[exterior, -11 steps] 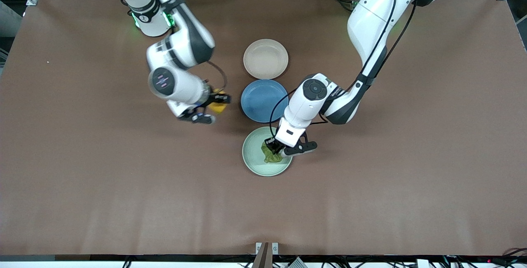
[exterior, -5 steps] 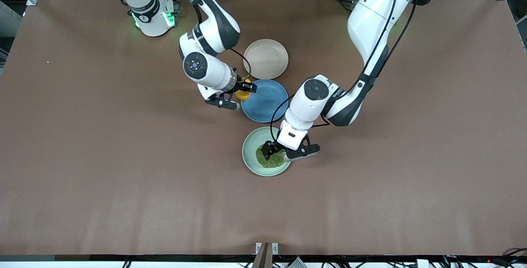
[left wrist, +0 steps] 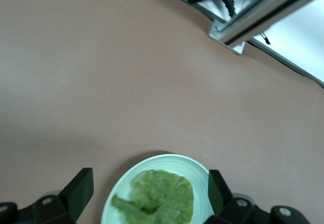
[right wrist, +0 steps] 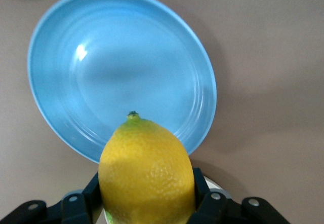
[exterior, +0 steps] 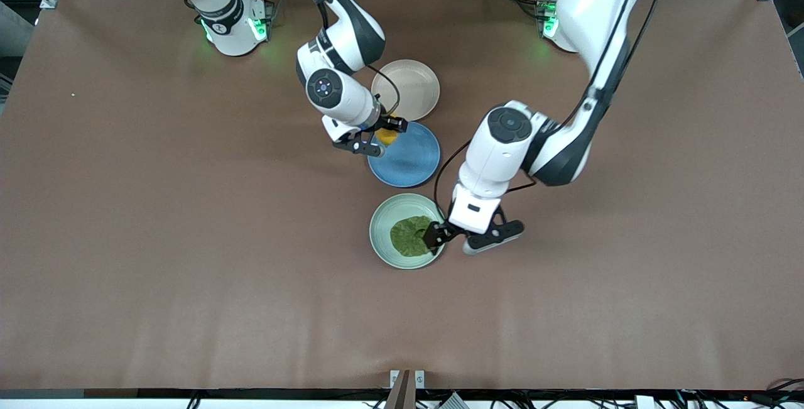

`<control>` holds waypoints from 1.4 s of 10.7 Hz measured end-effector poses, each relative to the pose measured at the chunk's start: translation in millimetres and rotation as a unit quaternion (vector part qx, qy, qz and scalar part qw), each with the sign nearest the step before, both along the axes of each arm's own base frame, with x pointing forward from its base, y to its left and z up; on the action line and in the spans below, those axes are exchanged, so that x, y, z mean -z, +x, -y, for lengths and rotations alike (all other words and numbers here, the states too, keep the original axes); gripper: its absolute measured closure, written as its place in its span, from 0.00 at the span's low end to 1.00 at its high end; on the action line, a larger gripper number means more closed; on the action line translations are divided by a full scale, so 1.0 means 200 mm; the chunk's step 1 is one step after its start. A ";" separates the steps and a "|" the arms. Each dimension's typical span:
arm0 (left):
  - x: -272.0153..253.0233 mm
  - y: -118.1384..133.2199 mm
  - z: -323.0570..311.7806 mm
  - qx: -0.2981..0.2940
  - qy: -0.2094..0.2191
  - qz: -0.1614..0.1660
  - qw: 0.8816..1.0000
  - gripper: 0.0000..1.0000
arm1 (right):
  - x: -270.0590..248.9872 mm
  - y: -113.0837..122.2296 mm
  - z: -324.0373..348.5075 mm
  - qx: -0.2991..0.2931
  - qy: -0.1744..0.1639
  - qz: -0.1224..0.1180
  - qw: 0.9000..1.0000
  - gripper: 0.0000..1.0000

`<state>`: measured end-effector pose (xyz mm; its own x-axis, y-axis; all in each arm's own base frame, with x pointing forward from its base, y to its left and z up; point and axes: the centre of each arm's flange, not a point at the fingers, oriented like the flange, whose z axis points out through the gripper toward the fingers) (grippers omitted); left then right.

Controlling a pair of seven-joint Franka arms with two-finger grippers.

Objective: Place lemon and lettuce in plates
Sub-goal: 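Release the lettuce while the right gripper carries the lemon past the blue plate, then lower the lemon onto the cream plate and open the right gripper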

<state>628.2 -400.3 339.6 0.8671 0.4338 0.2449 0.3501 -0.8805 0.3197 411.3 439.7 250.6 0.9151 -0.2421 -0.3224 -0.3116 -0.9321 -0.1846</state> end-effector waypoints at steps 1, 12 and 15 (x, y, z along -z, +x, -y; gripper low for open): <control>-0.12 0.00 -0.05 0.007 0.021 -0.010 1.000 0.00 | 0.02 -0.04 -0.02 -0.006 -0.003 -0.003 1.000 0.30; -0.96 -0.05 -1.12 0.190 0.190 -0.120 0.956 0.00 | 0.10 -0.57 -0.32 -0.041 -0.040 -0.027 0.998 0.30; -1.08 -0.10 -1.28 0.169 0.180 -0.142 0.959 0.00 | 0.17 -0.66 -0.35 -0.055 -0.045 -0.024 0.997 0.30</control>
<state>607.3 -144.0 555.7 0.9971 0.0475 0.0597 0.0529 -0.9943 -0.0921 280.0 510.1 217.3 0.9221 -0.1710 -0.3472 -0.2127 -0.9733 -0.0856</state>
